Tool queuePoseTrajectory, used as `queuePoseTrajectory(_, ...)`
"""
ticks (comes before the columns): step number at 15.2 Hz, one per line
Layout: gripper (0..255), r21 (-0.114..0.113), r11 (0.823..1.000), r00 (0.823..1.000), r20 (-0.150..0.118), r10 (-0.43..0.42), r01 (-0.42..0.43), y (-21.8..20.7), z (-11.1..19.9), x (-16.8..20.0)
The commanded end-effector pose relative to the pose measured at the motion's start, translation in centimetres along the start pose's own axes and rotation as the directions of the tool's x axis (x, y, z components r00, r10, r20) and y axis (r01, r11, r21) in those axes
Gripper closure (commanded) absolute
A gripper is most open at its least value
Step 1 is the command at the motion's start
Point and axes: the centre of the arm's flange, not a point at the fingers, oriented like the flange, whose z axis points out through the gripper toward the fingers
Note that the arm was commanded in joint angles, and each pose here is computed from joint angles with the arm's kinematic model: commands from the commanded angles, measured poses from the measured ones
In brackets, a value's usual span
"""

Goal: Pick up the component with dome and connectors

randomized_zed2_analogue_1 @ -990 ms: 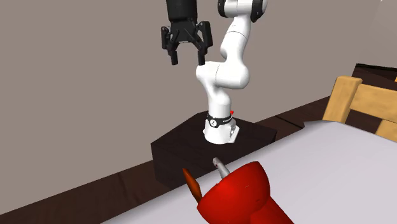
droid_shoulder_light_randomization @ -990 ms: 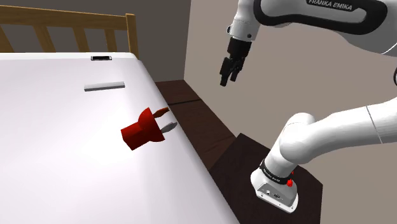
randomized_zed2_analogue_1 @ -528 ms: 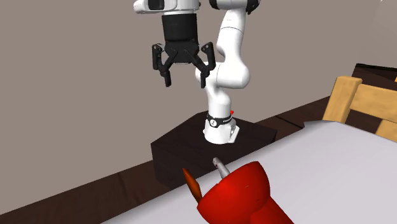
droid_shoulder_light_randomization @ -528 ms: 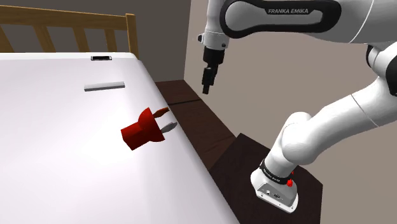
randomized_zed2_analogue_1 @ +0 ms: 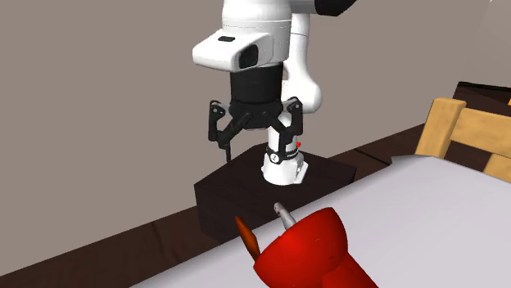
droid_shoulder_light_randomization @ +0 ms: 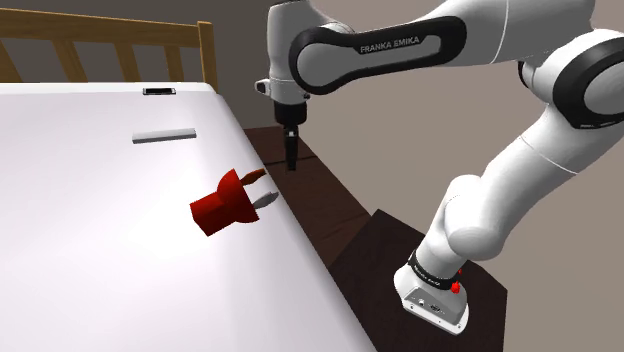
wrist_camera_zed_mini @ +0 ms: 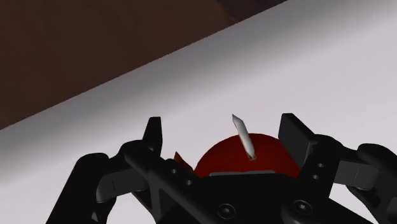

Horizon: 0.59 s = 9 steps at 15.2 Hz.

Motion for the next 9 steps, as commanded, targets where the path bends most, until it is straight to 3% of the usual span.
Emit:
queuePoseTrajectory(1, 0, -0.015, 0.995, 0.995, 0.018, -0.101, 0.102, -1.3, 1.5, 2.2)
queuePoseTrajectory(4, 0, -0.035, 0.969, 0.968, 0.049, -0.245, 0.246, -3.5, 3.6, 5.5)
queuePoseTrajectory(8, 0, -0.053, 0.909, 0.909, 0.089, -0.408, 0.414, -6.6, 6.3, 8.8)
queuePoseTrajectory(9, 0, -0.053, 0.909, 0.909, 0.089, -0.408, 0.414, -6.6, 6.8, 8.9)
